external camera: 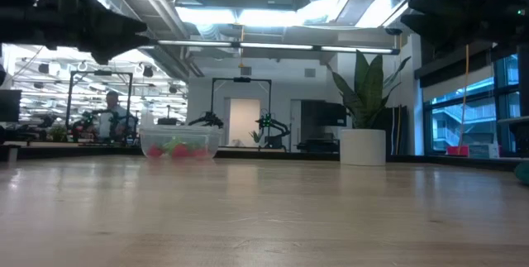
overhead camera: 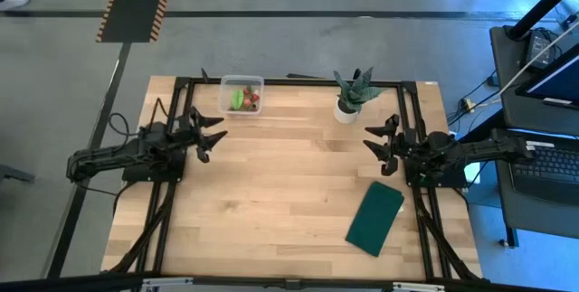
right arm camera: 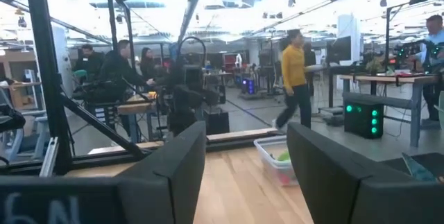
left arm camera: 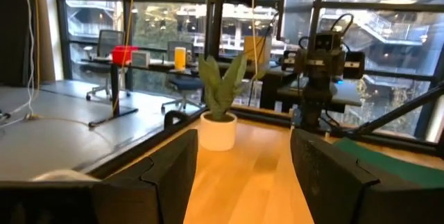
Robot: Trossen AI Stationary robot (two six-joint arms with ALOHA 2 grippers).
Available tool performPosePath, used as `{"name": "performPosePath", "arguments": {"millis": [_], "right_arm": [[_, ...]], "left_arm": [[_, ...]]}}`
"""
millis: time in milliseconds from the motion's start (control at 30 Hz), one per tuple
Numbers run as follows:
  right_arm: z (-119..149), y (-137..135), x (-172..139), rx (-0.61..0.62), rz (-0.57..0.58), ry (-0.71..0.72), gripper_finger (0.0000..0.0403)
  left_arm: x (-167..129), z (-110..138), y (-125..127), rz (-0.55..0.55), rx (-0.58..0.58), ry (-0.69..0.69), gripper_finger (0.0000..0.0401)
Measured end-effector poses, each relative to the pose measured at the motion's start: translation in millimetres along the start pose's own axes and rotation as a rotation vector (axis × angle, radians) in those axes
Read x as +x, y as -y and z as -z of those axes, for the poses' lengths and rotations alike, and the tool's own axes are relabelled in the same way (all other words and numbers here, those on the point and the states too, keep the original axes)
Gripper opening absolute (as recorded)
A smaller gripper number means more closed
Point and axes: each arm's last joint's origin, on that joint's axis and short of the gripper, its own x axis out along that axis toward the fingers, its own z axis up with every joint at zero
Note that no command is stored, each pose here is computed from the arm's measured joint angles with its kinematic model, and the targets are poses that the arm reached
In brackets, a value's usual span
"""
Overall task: Pick and placing Produce into tupperware
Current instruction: Return to Home Position
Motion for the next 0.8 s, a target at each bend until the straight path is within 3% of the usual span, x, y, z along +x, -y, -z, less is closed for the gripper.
{"name": "performPosePath", "arguments": {"millis": [400,633,800], "right_arm": [[2,0,0,0.005,0.007,-0.023,0.0204],[2,6,-1,-0.063,0.211,-0.031,0.0204],[-3,7,-6,-0.076,0.211,0.005,0.0204]], "left_arm": [[1,12,-2,-0.049,0.026,-0.052,0.0224],[1,12,-2,-0.049,0.029,-0.051,0.0224],[1,12,-2,-0.049,0.029,-0.051,0.0224]]}}
